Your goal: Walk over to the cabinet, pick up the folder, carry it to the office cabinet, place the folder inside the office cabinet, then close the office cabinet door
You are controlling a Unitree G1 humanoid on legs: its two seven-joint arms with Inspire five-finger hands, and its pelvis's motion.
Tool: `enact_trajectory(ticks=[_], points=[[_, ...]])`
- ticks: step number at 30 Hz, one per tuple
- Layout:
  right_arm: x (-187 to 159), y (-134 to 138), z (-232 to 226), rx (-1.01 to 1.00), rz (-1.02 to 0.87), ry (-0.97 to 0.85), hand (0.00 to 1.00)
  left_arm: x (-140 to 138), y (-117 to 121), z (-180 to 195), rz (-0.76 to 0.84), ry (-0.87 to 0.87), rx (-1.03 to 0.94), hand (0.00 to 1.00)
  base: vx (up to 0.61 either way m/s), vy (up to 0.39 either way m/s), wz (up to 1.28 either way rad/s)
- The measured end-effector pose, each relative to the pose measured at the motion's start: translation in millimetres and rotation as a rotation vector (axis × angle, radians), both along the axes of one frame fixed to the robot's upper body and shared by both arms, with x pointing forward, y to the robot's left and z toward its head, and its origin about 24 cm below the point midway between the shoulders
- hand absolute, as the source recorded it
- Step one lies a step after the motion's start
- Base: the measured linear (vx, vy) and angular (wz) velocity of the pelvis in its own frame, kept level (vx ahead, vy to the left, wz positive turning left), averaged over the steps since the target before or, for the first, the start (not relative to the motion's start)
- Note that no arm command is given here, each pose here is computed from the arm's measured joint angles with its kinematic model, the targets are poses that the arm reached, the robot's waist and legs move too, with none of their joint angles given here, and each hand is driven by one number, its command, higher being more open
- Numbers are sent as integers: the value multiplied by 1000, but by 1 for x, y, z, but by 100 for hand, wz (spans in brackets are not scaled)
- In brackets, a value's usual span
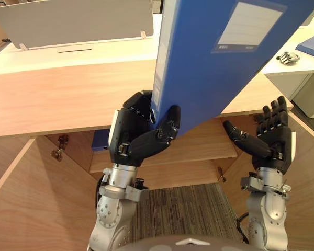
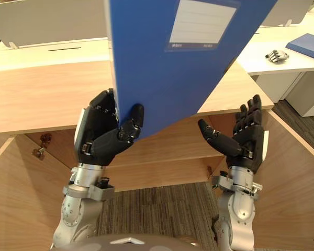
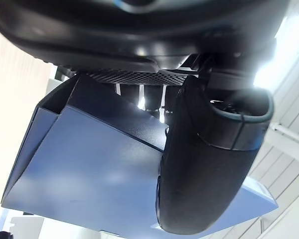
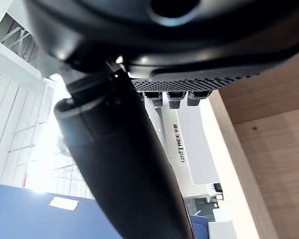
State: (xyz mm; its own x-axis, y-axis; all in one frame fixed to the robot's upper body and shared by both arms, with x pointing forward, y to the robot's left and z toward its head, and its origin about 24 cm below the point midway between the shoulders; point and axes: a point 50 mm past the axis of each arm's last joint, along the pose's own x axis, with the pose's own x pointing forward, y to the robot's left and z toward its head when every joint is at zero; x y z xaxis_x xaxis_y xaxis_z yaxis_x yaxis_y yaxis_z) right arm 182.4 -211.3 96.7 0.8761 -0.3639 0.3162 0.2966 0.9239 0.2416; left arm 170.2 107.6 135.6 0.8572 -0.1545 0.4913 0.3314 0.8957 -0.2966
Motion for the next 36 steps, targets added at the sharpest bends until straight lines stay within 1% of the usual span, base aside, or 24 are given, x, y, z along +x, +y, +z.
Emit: enact_trajectory(ticks=[12, 18, 24, 31, 36], points=[[12, 2, 20, -123, 116, -80, 100, 5, 7, -4, -53, -16, 29, 0, -35, -10, 2], [17, 1, 35, -240, 167, -118, 100, 7, 13, -6, -80, -25, 64, 0, -33, -8, 4], [22, -1, 45, -312, 209, -152, 100, 12, 18, -9, -120, -21, 58, 0, -26, 0, 8], [28, -3, 58, -439, 286, -172, 100, 20, 29, -15, -189, -21, 80, 0, -18, -1, 1], [40, -3, 63, -480, 365, -180, 100, 26, 36, -21, -213, 1, 78, 0, -6, -2, 0]])
